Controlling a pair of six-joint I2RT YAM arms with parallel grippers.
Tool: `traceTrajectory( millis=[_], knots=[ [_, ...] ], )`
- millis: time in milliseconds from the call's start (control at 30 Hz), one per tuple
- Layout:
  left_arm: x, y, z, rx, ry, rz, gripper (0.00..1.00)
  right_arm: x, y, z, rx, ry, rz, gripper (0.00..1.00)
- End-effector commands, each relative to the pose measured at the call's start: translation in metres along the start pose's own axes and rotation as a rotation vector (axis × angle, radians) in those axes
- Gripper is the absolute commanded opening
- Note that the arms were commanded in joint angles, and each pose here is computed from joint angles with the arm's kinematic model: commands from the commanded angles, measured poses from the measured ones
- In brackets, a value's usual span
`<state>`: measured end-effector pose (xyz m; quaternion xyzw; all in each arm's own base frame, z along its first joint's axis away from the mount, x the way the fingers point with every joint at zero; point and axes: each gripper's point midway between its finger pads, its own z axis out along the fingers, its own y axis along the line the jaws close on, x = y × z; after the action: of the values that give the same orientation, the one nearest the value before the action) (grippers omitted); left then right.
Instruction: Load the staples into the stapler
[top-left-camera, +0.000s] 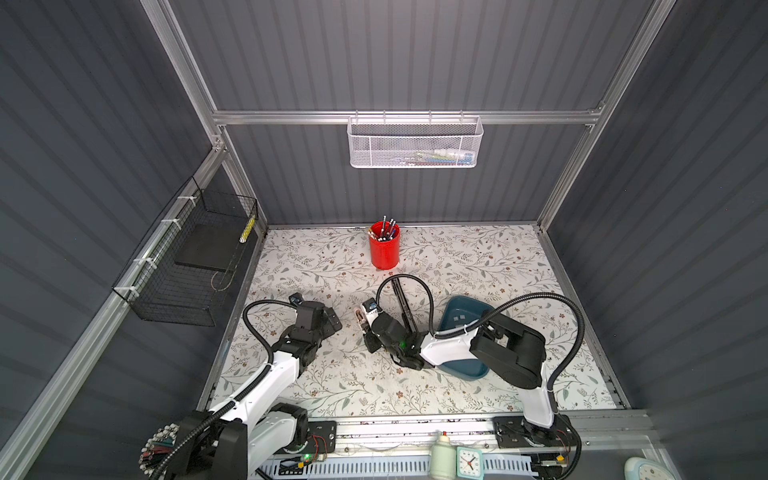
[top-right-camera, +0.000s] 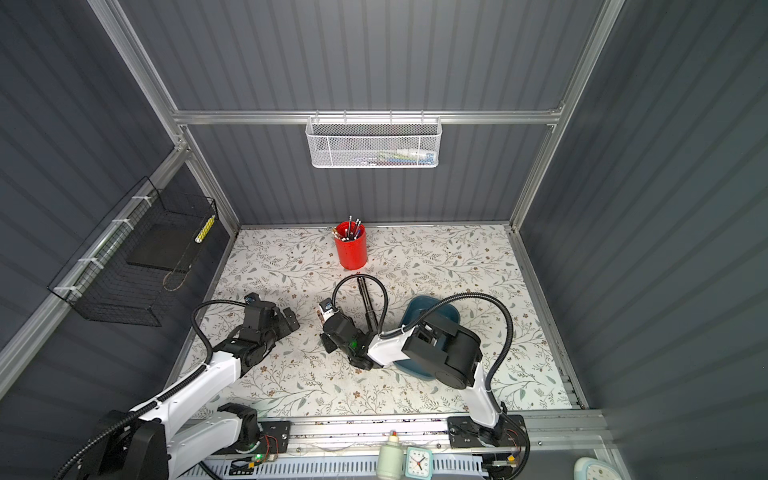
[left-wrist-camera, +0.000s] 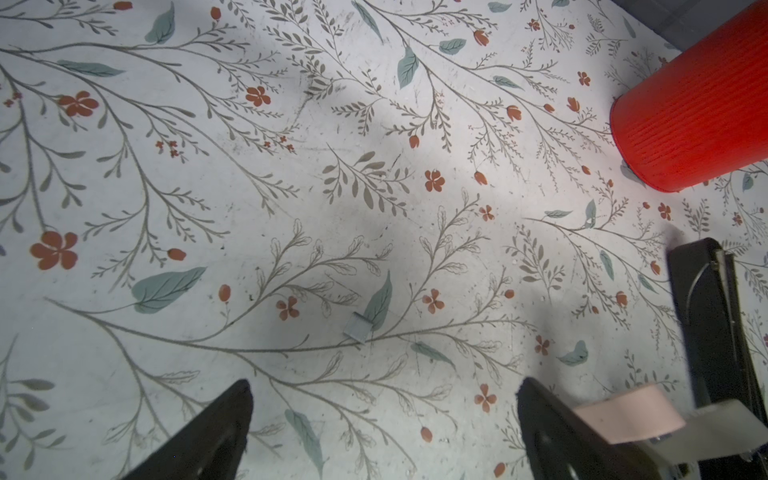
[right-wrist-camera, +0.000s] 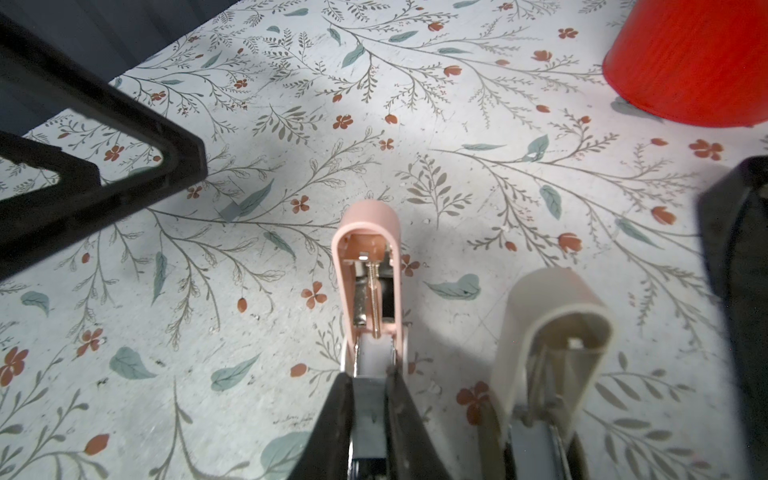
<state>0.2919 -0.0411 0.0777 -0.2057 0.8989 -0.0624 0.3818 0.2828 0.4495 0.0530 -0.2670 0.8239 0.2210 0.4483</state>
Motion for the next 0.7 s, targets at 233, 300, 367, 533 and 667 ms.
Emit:
traceTrajectory(
  millis=[233,300,367,533,667],
  knots=[
    [-0.0111,-0.0019,-0.0019,-0.01,-0.022,0.005,1.0,0.003,-0.0048,0.0039,0.01,0.004,0.012,0.18],
    [-0.0112,-0.0022,-0.0019,-0.009,-0.022,0.005,1.0,0.0031,-0.0039,0.0038,0.006,0.004,0.013,0.18],
    [-0.0114,-0.002,-0.0019,-0.01,-0.022,0.005,1.0,0.0035,-0.004,0.004,0.004,0.006,0.013,0.18],
    [-0.011,-0.0015,-0.0017,-0.012,-0.022,0.005,1.0,0.0017,-0.0027,0.0028,-0.003,0.001,0.012,0.17],
    [-0.0112,-0.0021,-0.0015,-0.011,-0.022,0.006,1.0,0.0021,-0.0011,0.0033,-0.01,0.003,0.013,0.17]
  ],
)
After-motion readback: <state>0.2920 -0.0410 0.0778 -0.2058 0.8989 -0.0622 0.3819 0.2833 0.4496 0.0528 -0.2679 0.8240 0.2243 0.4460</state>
